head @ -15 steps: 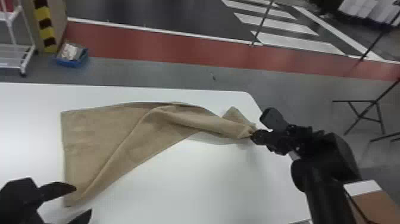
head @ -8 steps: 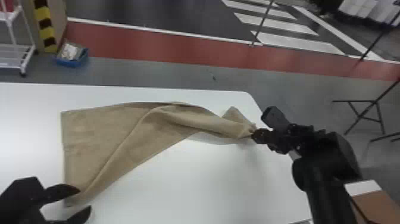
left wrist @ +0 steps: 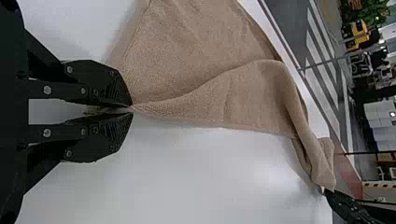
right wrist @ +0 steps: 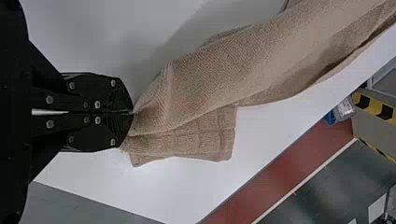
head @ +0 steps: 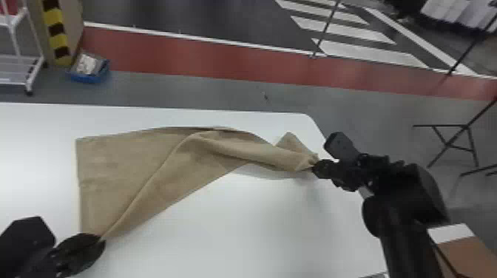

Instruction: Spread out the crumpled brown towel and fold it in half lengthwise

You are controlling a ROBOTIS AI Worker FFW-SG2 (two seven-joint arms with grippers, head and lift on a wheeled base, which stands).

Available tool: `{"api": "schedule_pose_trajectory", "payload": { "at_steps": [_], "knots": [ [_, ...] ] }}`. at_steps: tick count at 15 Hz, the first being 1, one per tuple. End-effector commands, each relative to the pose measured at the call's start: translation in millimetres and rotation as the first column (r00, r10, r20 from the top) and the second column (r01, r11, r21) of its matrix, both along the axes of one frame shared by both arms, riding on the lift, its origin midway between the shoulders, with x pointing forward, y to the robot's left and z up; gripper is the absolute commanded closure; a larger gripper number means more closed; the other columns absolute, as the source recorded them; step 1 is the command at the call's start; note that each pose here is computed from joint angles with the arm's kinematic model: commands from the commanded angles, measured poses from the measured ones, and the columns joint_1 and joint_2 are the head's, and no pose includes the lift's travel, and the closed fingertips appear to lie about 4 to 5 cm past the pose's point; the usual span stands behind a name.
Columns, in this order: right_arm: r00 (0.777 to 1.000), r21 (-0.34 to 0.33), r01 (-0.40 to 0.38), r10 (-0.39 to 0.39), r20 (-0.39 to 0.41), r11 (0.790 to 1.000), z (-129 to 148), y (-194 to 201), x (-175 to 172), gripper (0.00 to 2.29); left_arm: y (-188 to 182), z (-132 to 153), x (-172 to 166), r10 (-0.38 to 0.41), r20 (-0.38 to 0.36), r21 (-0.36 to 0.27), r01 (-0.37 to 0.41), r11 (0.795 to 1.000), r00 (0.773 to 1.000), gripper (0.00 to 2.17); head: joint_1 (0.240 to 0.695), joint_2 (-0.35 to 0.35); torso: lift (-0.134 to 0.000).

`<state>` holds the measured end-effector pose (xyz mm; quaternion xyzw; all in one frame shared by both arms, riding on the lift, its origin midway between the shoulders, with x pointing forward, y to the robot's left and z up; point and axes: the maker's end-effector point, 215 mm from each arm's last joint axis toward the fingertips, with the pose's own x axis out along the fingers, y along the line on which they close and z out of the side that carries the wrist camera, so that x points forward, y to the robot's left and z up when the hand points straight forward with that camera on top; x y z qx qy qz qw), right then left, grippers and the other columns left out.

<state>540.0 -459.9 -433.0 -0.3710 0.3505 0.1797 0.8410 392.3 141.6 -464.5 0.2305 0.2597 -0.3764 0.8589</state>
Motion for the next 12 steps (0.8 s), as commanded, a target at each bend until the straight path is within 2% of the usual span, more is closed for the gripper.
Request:
{"api": "schedule_pose_trajectory", "payload": {
  "at_steps": [1, 2, 4, 6, 7, 10, 12],
  "knots": [
    [1.0, 0.015, 0.011, -0.011, 0.0, 1.0, -0.4, -1.2, -3.2, 1.2, 8.2, 7.1, 4.5, 0.023, 0.012, -0.001, -0.023, 1.0, 1.0, 1.58, 0.695, -0.35, -0.125],
    [1.0, 0.017, 0.017, -0.017, 0.008, 1.0, 4.6, -2.2, -3.1, 1.2, 15.2, 11.8, 7.5, 0.051, 0.01, -0.006, -0.051, 0.999, 0.999, 1.61, 0.695, -0.35, -0.125],
    [0.998, 0.045, 0.047, -0.049, 0.043, 0.998, 27.2, -3.3, 2.3, 1.2, 30.9, 40.6, 18.4, 0.095, 0.051, -0.027, -0.094, 0.995, 0.994, 1.61, 0.695, -0.35, -0.125],
    [0.99, 0.097, 0.086, -0.096, 0.102, 0.992, 63.8, -4.2, 10.1, 1.2, 61.6, 79.4, 31.6, 0.17, 0.081, -0.056, -0.165, 0.985, 0.982, 1.61, 0.695, -0.334, -0.125],
    [0.985, 0.098, 0.103, -0.115, 0.126, 0.99, 81.8, -11.3, 12.8, 1.2, 79.5, 98.4, 38.2, 0.209, 0.089, -0.07, -0.203, 0.977, 0.974, 1.61, 0.695, -0.322, -0.125],
    [0.968, 0.101, 0.12, -0.139, 0.21, 0.988, 132.0, -13.5, 22.4, 1.2, 145.8, 165.3, 71.2, 0.339, 0.129, -0.135, -0.322, 0.937, 0.932, 1.61, 0.695, -0.279, -0.125],
    [0.937, 0.124, 0.191, -0.218, 0.271, 0.974, 154.0, -25.6, 29.7, 1.2, 183.5, 208.9, 92.9, 0.4, 0.175, -0.174, -0.371, 0.912, 0.9, 1.61, 0.695, -0.225, -0.125]
  ]
}}
